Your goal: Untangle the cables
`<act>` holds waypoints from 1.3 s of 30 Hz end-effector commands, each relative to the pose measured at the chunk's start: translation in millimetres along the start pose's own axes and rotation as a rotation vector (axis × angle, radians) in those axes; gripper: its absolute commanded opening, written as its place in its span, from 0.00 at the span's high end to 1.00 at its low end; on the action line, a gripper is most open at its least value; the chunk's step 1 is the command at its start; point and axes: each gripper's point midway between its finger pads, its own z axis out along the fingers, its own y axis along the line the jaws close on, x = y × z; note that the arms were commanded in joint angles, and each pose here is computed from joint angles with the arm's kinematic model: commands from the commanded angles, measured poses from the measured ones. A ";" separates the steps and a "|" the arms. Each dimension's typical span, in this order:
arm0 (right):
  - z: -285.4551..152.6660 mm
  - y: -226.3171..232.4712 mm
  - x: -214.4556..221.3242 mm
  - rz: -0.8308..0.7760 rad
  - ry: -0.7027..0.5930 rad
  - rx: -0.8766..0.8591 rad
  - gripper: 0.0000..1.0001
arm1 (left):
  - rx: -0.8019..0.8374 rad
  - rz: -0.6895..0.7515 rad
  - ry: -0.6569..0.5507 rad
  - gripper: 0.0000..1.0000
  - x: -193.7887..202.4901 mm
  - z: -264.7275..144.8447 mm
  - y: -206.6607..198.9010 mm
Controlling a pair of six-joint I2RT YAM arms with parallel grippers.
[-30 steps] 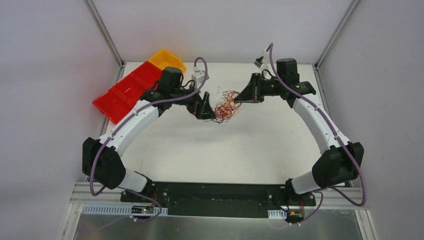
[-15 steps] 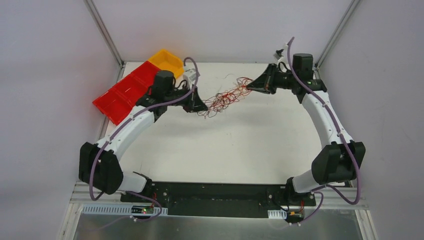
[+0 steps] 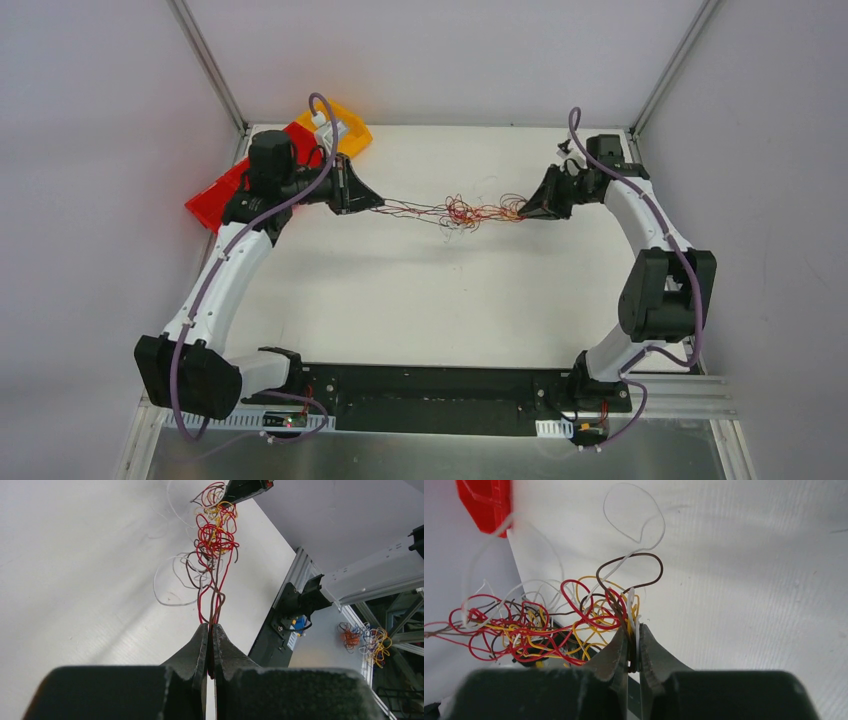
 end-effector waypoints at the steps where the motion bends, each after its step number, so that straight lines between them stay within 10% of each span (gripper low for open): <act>1: -7.7 -1.8 12.8 -0.055 0.023 -0.017 0.96 | 0.030 -0.041 0.036 1.00 3.2 -14.6 -5.0; 4: 2.8 14.9 31.2 -0.094 0.089 -0.065 0.95 | -0.003 -0.066 0.129 1.00 43.0 -11.5 17.6; 7: 10.6 10.4 57.7 -0.128 0.192 -0.027 0.65 | -0.065 -0.132 0.229 0.98 86.8 -8.6 45.4; 9: 9.4 0.4 68.8 -0.122 0.230 0.013 0.49 | -0.084 -0.182 0.256 0.40 96.6 -5.1 53.8; 11: 7.2 -3.3 74.3 -0.122 0.235 0.031 0.37 | -0.105 -0.191 0.279 0.04 103.1 6.5 58.6; 14: 17.6 4.4 72.0 -0.120 0.202 -0.003 0.23 | -0.106 -0.163 0.340 0.01 122.0 38.5 61.0; 28: 143.1 26.3 89.7 -0.117 0.281 -0.014 0.26 | -0.080 -0.405 0.515 0.02 210.0 146.3 105.7; 31: 158.7 25.7 100.2 -0.110 0.284 -0.009 0.35 | -0.059 -0.461 0.481 0.17 214.1 156.3 101.3; 39: 147.6 6.5 91.3 -0.197 0.210 0.135 0.64 | 0.214 -0.506 0.365 1.00 136.5 153.8 28.2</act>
